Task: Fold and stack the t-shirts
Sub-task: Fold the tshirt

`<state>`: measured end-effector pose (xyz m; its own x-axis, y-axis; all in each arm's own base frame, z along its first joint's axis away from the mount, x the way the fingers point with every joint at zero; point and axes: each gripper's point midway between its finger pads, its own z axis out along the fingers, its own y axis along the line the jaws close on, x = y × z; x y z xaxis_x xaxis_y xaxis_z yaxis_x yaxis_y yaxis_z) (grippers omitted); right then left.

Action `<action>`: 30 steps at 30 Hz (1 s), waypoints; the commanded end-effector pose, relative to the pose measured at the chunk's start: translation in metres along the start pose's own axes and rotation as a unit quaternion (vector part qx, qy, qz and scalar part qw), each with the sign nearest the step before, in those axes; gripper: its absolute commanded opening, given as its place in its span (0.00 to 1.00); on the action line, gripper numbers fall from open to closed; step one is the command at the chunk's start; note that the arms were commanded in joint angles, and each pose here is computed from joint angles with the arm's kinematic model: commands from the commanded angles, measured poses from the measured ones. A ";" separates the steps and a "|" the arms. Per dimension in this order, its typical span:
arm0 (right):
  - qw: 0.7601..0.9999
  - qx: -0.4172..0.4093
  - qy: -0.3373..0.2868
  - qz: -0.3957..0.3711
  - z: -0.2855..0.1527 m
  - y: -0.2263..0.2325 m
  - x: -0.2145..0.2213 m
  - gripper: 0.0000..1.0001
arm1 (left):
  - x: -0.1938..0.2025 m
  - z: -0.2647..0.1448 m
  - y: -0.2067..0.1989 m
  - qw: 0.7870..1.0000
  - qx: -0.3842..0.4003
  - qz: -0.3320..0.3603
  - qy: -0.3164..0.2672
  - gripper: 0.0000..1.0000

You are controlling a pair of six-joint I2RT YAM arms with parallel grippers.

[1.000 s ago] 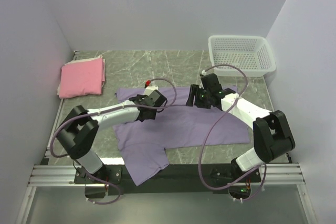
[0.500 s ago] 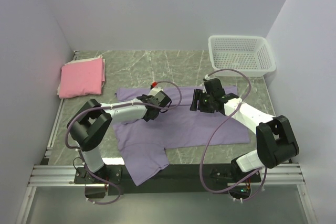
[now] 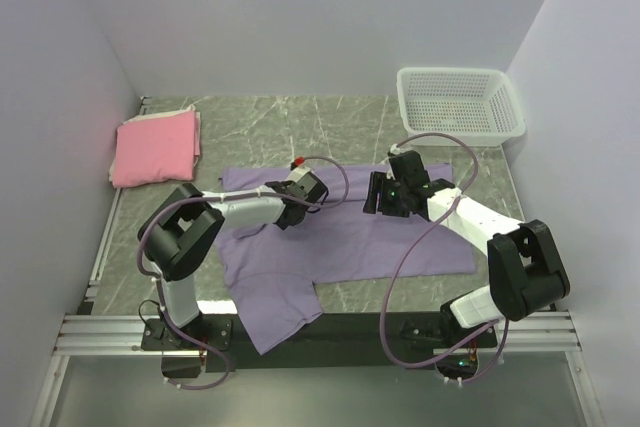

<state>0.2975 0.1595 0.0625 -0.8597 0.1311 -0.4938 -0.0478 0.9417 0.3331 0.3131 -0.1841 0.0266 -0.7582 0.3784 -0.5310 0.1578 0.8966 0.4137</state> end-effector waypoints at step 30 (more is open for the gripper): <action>1.000 -0.017 -0.008 -0.017 -0.003 0.001 -0.006 0.67 | -0.080 -0.019 0.053 0.939 0.135 -0.315 -0.029 0.41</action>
<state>0.2962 0.1583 0.0582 -0.8690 0.1059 -0.4834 -0.0703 0.9405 0.3323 0.3884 -0.1569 0.0815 -0.7560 -0.0076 -0.6546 -0.0369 0.9988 0.0310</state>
